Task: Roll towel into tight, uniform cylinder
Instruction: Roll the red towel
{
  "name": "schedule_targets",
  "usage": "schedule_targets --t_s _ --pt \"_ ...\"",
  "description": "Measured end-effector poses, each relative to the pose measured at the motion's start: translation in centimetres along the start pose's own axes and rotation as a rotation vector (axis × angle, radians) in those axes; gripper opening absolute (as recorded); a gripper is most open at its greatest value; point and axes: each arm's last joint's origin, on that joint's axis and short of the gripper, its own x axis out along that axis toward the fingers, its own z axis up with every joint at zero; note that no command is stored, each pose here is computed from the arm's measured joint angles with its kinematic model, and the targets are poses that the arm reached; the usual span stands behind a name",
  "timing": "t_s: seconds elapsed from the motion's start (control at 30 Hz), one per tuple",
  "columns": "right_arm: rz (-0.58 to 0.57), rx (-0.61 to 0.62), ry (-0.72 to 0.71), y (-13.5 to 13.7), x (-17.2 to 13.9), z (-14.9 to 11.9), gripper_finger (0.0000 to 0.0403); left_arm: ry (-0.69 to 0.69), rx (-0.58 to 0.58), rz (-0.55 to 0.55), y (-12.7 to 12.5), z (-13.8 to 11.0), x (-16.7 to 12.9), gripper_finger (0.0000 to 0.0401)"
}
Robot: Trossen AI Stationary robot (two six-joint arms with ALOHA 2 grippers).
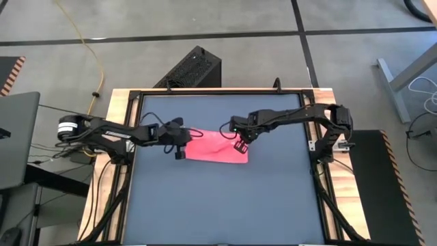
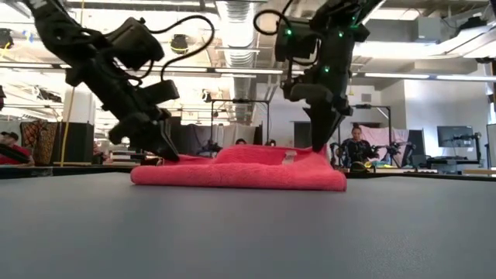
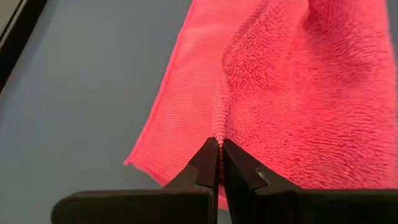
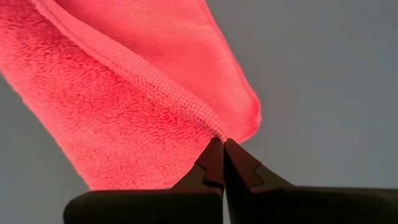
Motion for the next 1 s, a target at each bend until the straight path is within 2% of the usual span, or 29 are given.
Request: schedule_targets --t_s 0.27,0.43,0.57,0.8,0.9,1.0 --pt "-0.011 0.032 0.001 -1.1 1.0 -0.1 0.0039 0.093 0.073 0.095 0.5 1.2 1.7 0.0000" --pt "-0.016 0.058 -0.050 -1.6 1.0 0.6 0.0069 0.172 0.090 0.121 0.5 0.8 2.4 0.0000" --pt "-0.021 0.079 -0.056 -2.2 1.1 0.9 0.0087 0.209 0.077 0.191 0.6 0.5 2.5 0.0002" --pt "-0.037 0.112 -0.045 -3.4 1.3 1.1 0.0115 0.209 0.082 0.226 0.8 0.7 2.4 0.0040" --pt "-0.028 0.114 -0.041 -3.4 1.3 1.1 0.0121 0.213 0.056 0.295 1.0 0.8 2.3 0.0060" --pt "0.014 0.070 -0.033 -2.4 1.2 0.8 0.0122 0.215 0.029 0.360 1.3 0.9 1.9 0.0074"
